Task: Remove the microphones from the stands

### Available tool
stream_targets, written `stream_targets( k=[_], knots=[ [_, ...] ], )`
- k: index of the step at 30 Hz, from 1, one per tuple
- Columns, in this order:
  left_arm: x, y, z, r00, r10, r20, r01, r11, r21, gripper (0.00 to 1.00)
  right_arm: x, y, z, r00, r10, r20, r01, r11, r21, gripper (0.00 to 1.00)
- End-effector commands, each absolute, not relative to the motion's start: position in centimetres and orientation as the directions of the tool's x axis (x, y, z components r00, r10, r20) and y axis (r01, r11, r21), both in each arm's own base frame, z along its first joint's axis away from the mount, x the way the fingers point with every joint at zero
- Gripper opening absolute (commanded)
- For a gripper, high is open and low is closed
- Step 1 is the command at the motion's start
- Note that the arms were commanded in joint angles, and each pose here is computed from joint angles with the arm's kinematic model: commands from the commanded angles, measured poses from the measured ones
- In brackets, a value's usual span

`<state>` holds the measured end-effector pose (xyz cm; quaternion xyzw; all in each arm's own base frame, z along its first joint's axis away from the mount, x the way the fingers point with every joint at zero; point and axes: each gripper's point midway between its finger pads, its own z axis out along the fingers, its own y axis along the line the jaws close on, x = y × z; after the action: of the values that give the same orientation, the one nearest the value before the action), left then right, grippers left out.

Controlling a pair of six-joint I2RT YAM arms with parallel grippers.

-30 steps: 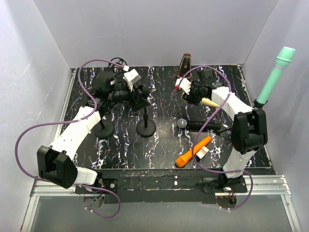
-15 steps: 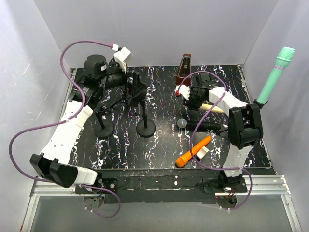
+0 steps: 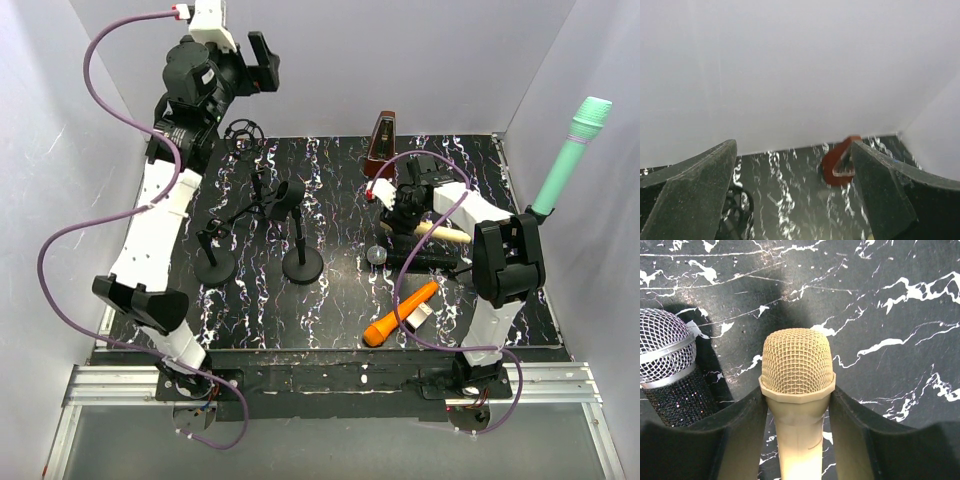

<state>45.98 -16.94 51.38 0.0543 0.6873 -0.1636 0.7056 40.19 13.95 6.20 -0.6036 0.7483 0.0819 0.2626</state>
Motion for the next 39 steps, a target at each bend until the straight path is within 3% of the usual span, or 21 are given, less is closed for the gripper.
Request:
stream_targets(
  k=[1,4,8,13,16,20,26,36,37,39],
  knots=[
    [48.6,-13.5,55.9,0.153,-0.384,-0.911,0.185,0.916,-0.355,0.98,39.4,13.6,6.6,-0.184,-0.835,-0.519,-0.941,0.302,-0.153,0.62],
    [50.7,-12.3,56.2,0.123,-0.523,-0.844,0.207,0.845,-0.493,0.98,39.1,14.1,8.2,-0.189,-0.806,-0.56,-0.933,0.326,-0.153,0.64],
    [52.8,-10.4,55.9,0.052,-0.669,-0.741,0.285,0.721,-0.631,0.98,39.0,14.8,10.0,-0.212,-0.762,-0.611,-0.916,0.373,-0.148,0.79],
    [55.5,-7.1,55.9,-0.119,-0.863,-0.49,0.425,0.402,-0.811,0.98,38.8,15.5,11.7,-0.229,-0.721,-0.654,-0.906,0.403,-0.127,0.8],
    [55.7,-7.6,56.5,-0.158,-0.868,-0.47,0.474,0.351,-0.808,0.98,39.2,16.1,13.1,-0.243,-0.69,-0.682,-0.897,0.427,-0.112,0.8],
    [56.8,-6.7,55.6,-0.219,-0.928,-0.301,0.389,0.2,-0.899,0.98,40.0,16.5,14.8,-0.24,-0.664,-0.709,-0.887,0.446,-0.118,0.8],
    [57.8,-6.1,55.1,-0.248,-0.958,-0.141,0.302,0.062,-0.951,0.98,41.0,17.0,15.0,-0.244,-0.649,-0.72,-0.885,0.453,-0.108,0.8],
    [58.0,-6.5,54.6,-0.238,-0.959,-0.153,0.294,0.079,-0.953,0.98,41.9,17.4,16.1,-0.239,-0.636,-0.734,-0.879,0.463,-0.114,0.8],
    [57.6,-6.5,54.8,-0.229,-0.959,-0.168,0.297,0.095,-0.95,0.98,41.9,17.4,16.3,-0.237,-0.633,-0.737,-0.879,0.463,-0.115,0.8],
    [57.0,-6.1,55.0,-0.164,-0.938,-0.306,0.338,0.238,-0.91,0.98,41.8,17.5,17.2,-0.231,-0.627,-0.744,-0.878,0.464,-0.119,0.8]
  ],
)
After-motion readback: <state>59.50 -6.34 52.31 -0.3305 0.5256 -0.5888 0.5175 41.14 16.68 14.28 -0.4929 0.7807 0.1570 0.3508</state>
